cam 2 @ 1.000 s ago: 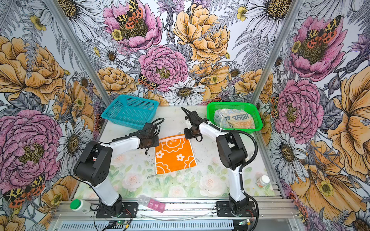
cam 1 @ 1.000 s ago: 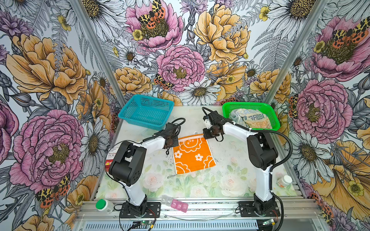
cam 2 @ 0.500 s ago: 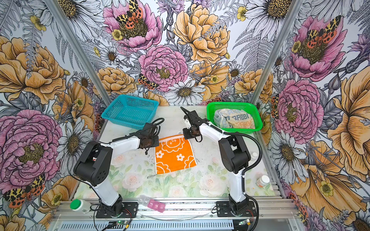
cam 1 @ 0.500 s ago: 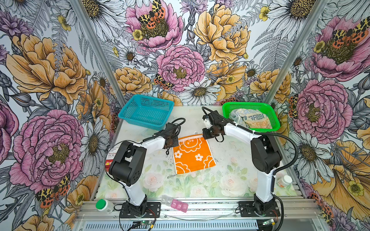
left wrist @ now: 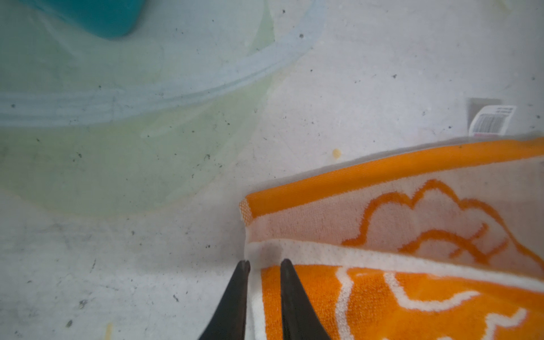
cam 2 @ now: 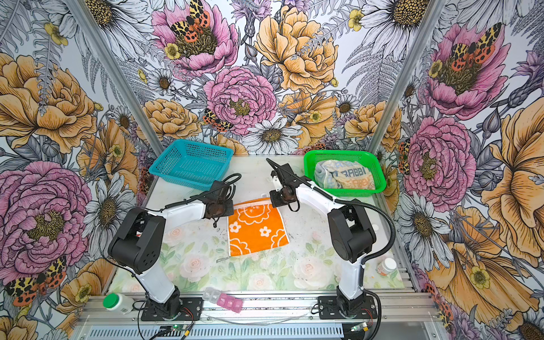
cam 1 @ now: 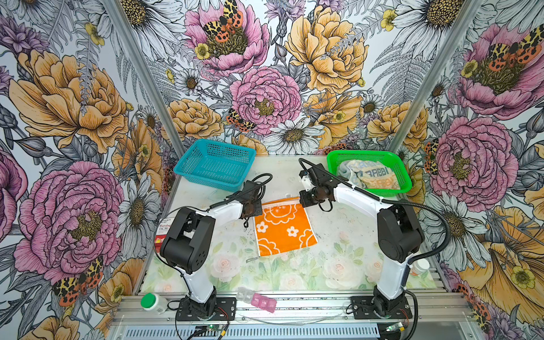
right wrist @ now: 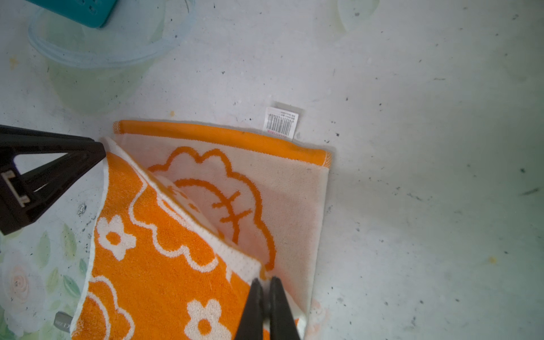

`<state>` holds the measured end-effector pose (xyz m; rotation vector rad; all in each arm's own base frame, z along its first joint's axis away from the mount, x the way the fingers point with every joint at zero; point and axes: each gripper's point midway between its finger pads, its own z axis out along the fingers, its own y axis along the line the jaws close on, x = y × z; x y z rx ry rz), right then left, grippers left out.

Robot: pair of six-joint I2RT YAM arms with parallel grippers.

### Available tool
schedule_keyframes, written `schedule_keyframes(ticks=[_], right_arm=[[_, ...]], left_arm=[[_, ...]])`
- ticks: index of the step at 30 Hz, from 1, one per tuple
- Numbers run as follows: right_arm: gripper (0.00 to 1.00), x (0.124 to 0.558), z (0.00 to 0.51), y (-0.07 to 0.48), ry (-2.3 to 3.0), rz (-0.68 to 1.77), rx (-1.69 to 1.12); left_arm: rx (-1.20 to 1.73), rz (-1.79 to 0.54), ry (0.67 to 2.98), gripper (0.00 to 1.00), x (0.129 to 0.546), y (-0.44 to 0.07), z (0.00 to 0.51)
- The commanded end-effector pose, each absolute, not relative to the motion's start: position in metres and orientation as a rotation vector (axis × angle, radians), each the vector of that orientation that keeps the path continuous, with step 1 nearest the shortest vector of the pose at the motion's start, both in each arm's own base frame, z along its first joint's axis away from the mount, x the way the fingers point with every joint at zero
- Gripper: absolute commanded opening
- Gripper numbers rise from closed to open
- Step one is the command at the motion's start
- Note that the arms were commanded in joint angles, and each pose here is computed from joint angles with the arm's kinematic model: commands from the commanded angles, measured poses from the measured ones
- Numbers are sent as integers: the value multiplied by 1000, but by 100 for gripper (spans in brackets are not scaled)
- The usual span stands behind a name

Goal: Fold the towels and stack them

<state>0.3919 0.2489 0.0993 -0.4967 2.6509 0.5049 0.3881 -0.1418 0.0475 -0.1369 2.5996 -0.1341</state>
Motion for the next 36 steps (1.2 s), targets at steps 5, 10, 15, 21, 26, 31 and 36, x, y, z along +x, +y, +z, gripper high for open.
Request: schedule_keyframes(ticks=[5,10,15,21,26,31,36], right_arm=[[0,385,109,247,2639,503,-489],[0,383,109,245,2640,498,-494],[0,382,107,244,2647,498,-494],[0,381,106,245,2649,497,-495],[0,381,104,243,2654,487,-495],[0,379,102,242,2659,485,-498],[0,379,102,242,2659,482,-499]], left_arm=[[-148,-154,2591,25,397,-143,45],[-140,-154,2591,29,400,-143,44],[-120,-185,2585,28,402,-146,44],[-94,-233,2574,25,404,-155,45],[-88,-247,2579,25,407,-158,40],[-93,-255,2578,25,407,-159,41],[-95,-258,2575,26,408,-160,41]])
